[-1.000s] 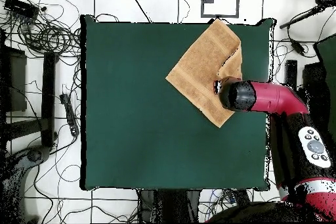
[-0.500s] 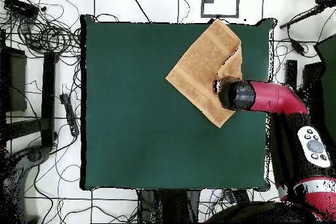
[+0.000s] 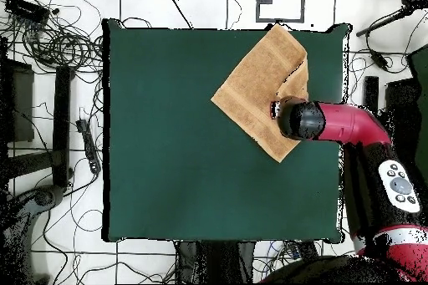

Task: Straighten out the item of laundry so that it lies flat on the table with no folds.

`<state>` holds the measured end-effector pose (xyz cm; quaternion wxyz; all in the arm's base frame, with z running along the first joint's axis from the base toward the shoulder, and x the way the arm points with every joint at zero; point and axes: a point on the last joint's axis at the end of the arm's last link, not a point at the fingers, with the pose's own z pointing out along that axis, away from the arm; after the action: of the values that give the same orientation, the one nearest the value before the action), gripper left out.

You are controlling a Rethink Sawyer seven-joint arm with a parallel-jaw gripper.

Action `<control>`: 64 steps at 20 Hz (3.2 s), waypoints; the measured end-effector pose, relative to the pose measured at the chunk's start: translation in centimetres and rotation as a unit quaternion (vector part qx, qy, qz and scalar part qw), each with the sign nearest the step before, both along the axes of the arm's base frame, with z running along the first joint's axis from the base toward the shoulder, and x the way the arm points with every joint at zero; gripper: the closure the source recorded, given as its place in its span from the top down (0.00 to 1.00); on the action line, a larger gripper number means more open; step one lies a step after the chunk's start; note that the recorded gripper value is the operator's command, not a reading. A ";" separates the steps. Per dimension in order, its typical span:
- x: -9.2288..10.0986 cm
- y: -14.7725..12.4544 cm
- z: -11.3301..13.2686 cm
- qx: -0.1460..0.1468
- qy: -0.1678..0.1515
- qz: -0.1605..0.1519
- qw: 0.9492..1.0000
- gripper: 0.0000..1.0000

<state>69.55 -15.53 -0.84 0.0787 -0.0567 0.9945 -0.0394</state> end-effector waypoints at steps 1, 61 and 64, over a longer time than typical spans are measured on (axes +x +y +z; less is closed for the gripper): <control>0.0 0.0 0.0 0.000 0.000 0.000 1.000 0.00; 1.1 1.9 -3.7 0.026 0.008 -0.016 1.000 0.00; 1.1 1.9 -3.7 0.026 0.009 -0.016 1.000 0.00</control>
<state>70.60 -13.66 -4.50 0.0704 -0.0395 0.9966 -0.0146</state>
